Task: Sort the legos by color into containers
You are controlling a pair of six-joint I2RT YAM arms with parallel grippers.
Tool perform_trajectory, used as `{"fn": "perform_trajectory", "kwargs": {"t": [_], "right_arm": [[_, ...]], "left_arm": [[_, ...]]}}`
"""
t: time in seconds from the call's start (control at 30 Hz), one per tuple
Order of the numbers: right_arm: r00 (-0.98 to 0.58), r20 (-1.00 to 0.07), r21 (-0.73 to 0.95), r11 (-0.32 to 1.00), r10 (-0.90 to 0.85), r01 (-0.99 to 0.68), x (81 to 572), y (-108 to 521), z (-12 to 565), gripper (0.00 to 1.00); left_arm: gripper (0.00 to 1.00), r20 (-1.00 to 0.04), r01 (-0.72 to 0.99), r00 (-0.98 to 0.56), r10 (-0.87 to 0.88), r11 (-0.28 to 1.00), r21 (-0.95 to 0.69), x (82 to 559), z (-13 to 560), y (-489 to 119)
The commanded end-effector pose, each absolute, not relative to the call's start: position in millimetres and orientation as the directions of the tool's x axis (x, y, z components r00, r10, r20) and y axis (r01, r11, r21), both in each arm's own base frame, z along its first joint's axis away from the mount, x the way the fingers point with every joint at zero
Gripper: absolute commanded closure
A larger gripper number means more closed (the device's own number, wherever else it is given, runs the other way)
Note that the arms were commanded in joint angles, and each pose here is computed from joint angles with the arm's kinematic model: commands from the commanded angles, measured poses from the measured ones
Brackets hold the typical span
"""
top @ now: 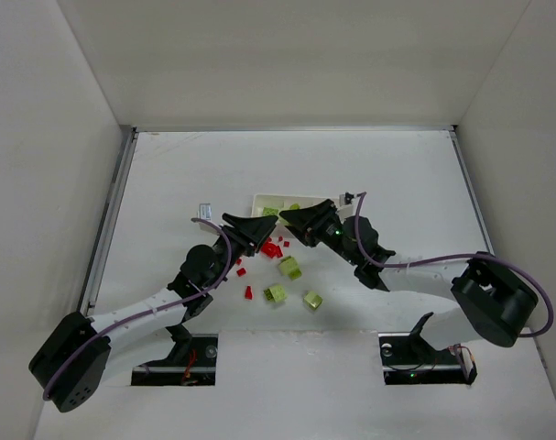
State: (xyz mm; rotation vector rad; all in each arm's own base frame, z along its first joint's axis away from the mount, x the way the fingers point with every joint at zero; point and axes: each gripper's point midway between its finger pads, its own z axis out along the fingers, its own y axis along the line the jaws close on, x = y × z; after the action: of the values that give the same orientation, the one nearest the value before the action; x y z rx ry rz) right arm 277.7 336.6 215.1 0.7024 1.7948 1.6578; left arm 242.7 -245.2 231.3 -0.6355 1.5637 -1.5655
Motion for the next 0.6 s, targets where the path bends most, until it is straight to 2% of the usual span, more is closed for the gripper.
{"fn": "perform_trajectory", "kwargs": {"t": [0.0,0.57], "right_arm": [[-0.670,-0.011,0.993,-0.070,0.743,-0.093,280.0,340.9,265.5,0.72],[-0.670,0.000,0.993,-0.077,0.742,-0.086,277.6,346.7,261.4,0.72]], "left_arm": [[0.51,-0.159,0.220,-0.538,-0.828,0.044,-0.974,240.8,243.8,-242.0],[0.51,-0.129,0.175,-0.544,-0.829,0.038,-0.984,249.8,236.6,-247.2]]}}
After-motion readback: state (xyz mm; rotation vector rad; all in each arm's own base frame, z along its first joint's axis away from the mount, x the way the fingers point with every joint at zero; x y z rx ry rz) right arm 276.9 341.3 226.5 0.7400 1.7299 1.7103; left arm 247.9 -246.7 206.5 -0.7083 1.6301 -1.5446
